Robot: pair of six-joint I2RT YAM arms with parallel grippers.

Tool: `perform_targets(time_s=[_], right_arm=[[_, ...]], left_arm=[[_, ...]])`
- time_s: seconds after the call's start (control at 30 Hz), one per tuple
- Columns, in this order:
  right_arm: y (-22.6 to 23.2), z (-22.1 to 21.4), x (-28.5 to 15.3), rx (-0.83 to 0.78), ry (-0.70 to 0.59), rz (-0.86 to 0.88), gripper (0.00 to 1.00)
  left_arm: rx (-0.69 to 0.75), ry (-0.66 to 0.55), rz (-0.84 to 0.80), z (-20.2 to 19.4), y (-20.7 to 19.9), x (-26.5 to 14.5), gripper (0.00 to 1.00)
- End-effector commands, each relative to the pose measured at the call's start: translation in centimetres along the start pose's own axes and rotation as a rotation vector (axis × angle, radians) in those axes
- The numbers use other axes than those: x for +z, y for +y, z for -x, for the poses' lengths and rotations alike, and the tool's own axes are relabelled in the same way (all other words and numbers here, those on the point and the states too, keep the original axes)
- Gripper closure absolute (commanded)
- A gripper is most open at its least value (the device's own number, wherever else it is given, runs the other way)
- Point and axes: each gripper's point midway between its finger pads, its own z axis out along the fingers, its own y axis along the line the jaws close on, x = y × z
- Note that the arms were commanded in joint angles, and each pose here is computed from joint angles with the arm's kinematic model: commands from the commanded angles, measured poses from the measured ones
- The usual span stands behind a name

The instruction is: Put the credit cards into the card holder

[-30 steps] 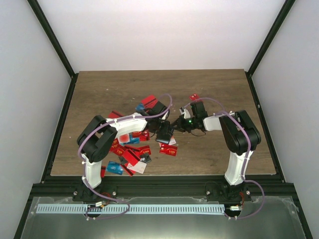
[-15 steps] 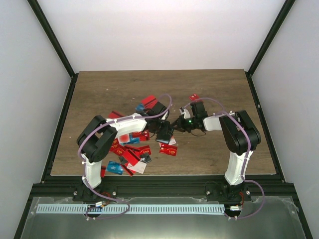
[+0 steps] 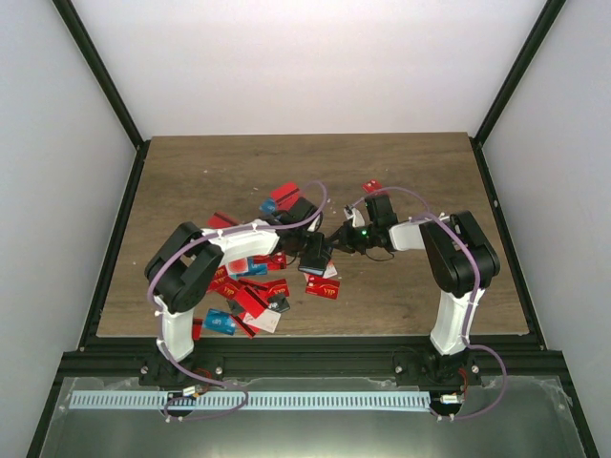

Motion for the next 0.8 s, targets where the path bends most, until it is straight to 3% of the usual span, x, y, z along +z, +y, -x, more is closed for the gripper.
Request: perform_targets(time_s=[0.0, 0.77], right_arm=[[-2.3, -1.4, 0.9, 0.042, 0.044, -0.085, 0.99], [-2.3, -1.3, 0.8, 0.049, 0.043, -0.096, 0.99]], left_arm=[[-0.047, 0.298, 0.242, -9.4, 6.7, 1.5, 0.96], [-0.129, 0.597, 0.374, -18.5, 12.0, 0.2, 0.96]])
